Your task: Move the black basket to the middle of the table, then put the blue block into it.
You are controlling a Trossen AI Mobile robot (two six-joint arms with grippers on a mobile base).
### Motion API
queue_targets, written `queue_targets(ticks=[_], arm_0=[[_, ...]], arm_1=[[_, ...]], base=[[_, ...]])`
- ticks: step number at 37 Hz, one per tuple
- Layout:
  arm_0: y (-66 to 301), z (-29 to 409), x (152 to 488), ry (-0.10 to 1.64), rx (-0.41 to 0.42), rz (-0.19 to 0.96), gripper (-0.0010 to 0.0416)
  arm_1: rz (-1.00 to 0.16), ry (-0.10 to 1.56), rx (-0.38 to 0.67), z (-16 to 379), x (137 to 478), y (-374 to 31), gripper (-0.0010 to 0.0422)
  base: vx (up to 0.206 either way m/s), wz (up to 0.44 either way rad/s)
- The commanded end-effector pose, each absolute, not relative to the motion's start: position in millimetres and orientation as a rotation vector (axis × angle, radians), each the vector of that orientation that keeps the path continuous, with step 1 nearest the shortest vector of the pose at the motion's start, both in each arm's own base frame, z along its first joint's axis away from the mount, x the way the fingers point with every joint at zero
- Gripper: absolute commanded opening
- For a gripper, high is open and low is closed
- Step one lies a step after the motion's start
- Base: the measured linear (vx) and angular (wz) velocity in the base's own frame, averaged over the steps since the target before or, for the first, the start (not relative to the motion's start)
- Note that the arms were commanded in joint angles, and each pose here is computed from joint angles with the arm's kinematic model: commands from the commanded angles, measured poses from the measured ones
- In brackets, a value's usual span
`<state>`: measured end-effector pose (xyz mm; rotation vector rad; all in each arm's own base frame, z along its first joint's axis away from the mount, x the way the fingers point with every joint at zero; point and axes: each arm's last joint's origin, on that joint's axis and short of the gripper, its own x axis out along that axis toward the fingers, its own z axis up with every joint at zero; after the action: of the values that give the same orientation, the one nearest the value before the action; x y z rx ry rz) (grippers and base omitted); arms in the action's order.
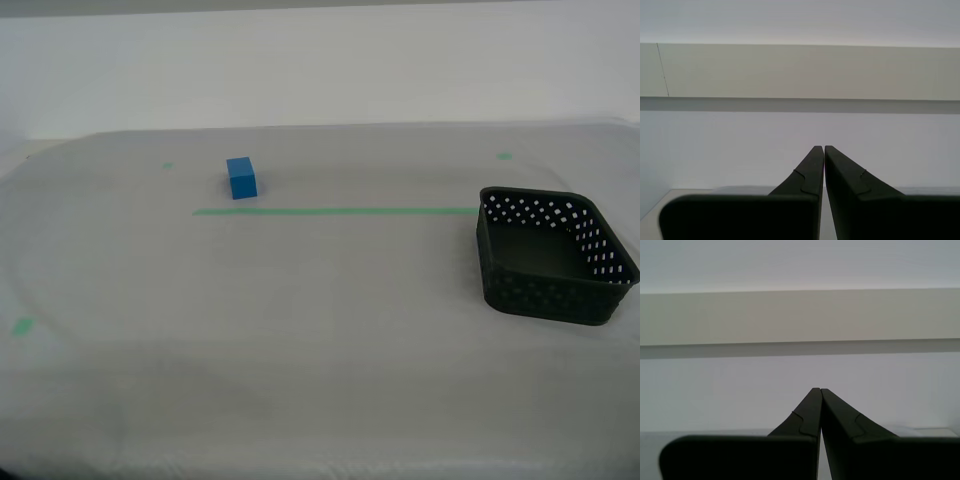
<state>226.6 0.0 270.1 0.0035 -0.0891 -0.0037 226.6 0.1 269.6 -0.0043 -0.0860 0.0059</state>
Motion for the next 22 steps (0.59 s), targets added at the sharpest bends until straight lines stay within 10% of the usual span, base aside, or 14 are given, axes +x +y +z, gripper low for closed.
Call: queue_targets(ticks=[1,22], arm_0=[[0.1,268.6,226.8,-0.071,0.003,-0.002,0.0000],[0.1,268.6,226.8,-0.071,0.003,-0.002,0.0000]], arm_1=[[0.007,-0.090,-0.002,270.1,226.5,0.2,0.0000],[0.006,-0.090,-0.002,270.1,226.5,0.1,0.0000]], base=[[0.000,0.000],[0.000,0.000]])
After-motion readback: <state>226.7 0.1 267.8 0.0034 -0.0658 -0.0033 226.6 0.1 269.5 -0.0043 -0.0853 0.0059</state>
